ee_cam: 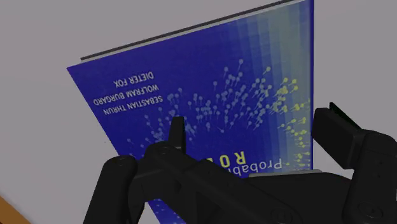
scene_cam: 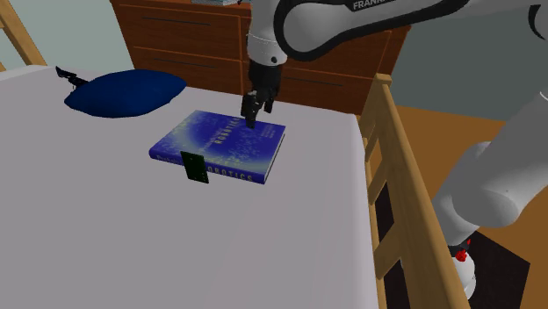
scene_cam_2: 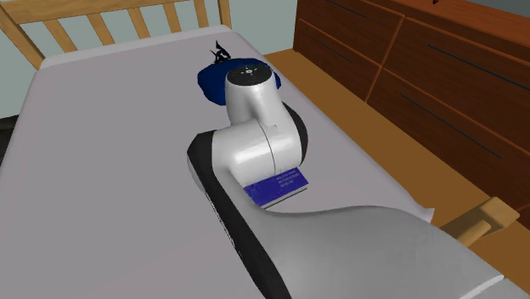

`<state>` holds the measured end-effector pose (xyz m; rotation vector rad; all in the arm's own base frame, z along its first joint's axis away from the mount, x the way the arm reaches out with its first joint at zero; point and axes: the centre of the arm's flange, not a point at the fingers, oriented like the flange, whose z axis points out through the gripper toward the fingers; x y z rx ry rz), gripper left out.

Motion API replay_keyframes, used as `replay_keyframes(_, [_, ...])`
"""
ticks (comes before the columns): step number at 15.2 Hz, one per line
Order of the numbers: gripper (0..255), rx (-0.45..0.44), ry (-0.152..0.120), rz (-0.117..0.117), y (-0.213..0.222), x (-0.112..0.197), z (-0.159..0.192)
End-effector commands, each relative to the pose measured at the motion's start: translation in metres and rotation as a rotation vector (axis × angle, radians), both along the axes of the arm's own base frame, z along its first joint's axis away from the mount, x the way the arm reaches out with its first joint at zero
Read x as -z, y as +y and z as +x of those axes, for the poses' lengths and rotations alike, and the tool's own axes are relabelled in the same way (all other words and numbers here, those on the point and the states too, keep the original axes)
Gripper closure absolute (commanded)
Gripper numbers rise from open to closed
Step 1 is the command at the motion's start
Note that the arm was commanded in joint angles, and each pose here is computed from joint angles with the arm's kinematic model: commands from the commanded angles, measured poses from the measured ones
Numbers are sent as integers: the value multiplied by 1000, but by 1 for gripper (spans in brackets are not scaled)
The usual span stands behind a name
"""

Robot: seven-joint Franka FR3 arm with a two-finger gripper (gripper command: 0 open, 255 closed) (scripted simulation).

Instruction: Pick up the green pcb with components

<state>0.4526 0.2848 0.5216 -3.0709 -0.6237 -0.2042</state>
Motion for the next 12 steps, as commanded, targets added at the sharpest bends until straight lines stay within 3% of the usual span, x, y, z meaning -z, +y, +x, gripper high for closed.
replay_keyframes(1, [0,-22,-3,2,26,8,4])
replay_keyframes(12, [0,-143,-19,5,160,43,33])
